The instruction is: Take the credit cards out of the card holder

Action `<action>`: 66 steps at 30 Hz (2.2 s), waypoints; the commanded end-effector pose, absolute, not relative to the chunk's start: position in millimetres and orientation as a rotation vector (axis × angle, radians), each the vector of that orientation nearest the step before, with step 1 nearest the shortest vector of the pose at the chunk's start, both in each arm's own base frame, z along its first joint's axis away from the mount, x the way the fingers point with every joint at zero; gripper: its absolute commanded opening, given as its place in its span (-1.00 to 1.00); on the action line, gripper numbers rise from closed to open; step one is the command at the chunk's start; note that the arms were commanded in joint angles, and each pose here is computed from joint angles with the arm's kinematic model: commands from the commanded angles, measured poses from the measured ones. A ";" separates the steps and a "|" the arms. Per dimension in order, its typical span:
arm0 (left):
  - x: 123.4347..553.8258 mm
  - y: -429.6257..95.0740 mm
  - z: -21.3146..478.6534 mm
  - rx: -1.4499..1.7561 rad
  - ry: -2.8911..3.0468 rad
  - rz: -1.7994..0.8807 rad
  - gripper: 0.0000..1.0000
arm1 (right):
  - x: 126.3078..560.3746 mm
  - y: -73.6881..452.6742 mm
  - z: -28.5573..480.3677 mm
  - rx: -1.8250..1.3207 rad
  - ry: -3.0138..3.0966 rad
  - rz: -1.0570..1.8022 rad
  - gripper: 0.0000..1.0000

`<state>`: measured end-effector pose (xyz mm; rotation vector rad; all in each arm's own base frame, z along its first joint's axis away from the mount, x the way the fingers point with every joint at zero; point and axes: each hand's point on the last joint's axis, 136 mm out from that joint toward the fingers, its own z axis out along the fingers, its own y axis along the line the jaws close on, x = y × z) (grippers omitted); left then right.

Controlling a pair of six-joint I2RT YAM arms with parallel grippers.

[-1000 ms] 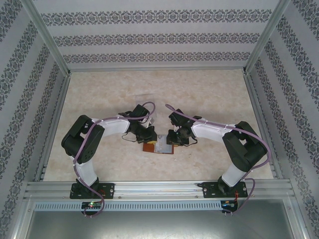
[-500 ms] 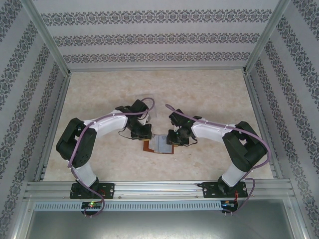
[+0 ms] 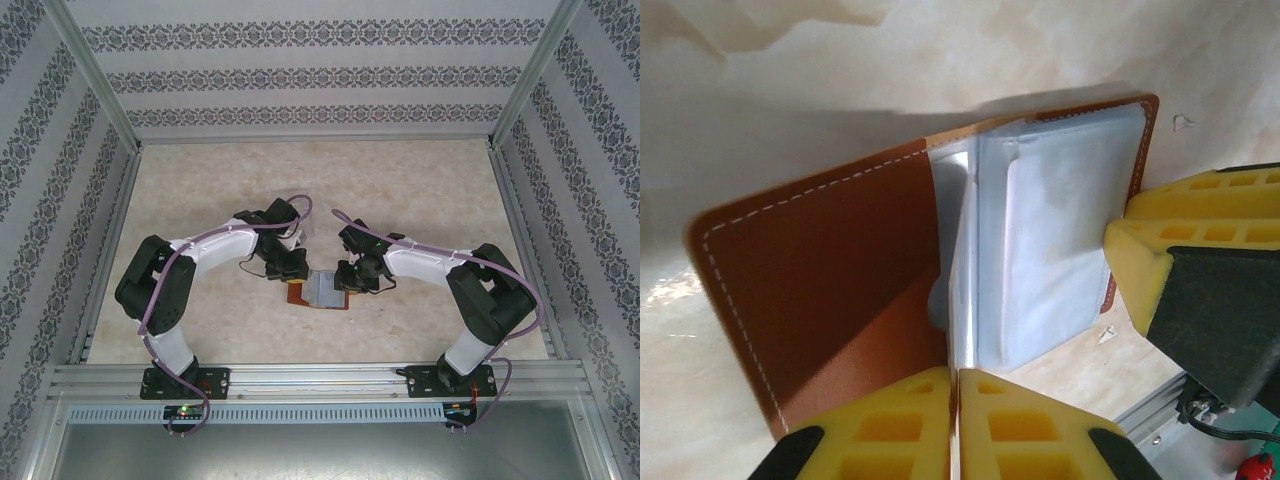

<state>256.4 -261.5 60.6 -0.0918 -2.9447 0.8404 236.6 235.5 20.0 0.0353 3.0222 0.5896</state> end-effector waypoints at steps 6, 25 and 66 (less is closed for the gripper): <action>253.5 -276.7 62.2 -0.110 -2.904 0.874 -0.71 | 223.8 216.0 -0.1 0.090 3.101 0.472 -0.45; 248.2 -274.1 58.8 -0.088 -2.905 0.837 -0.84 | 224.4 214.9 4.4 0.090 3.084 0.473 -0.43; 308.2 -239.7 150.8 -0.921 -3.110 0.686 -1.00 | 266.8 206.7 78.5 0.042 2.948 0.560 -0.16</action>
